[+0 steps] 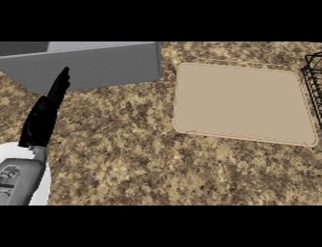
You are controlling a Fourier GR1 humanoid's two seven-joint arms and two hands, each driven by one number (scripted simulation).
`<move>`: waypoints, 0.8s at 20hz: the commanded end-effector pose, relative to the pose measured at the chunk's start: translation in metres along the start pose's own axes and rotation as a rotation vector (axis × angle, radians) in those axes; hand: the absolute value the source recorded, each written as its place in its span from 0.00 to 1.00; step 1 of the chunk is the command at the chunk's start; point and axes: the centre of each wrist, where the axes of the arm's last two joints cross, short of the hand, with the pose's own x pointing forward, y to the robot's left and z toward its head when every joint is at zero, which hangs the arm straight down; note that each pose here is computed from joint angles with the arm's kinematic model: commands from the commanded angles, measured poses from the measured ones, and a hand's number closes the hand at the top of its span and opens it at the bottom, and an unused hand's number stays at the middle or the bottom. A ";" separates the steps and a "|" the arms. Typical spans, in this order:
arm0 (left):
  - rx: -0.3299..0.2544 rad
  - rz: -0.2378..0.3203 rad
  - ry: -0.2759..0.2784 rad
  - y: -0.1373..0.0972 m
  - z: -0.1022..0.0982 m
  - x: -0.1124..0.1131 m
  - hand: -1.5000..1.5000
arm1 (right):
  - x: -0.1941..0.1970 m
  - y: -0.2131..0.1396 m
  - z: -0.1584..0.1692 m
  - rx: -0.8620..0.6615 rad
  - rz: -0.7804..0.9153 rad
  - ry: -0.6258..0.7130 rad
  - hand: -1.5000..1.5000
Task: Pick the lemon from the tray and place it in the tiered basket
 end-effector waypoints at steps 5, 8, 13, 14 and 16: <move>0.037 0.005 0.035 0.008 0.004 -0.012 0.50 | 0.010 0.005 0.014 0.067 0.125 0.137 1.00; 0.031 -0.004 0.022 0.005 0.008 -0.008 0.50 | 0.006 0.008 -0.003 0.129 0.110 0.127 1.00; 0.040 0.009 0.042 0.016 0.018 -0.020 0.50 | 0.002 0.038 0.015 0.203 0.005 0.138 1.00; 0.038 -0.015 0.064 0.024 0.014 -0.024 0.50 | 0.002 0.037 0.014 0.209 -0.008 0.122 1.00; 0.045 0.009 0.036 -0.002 0.016 -0.016 0.50 | 0.005 0.033 0.020 0.252 -0.020 0.132 1.00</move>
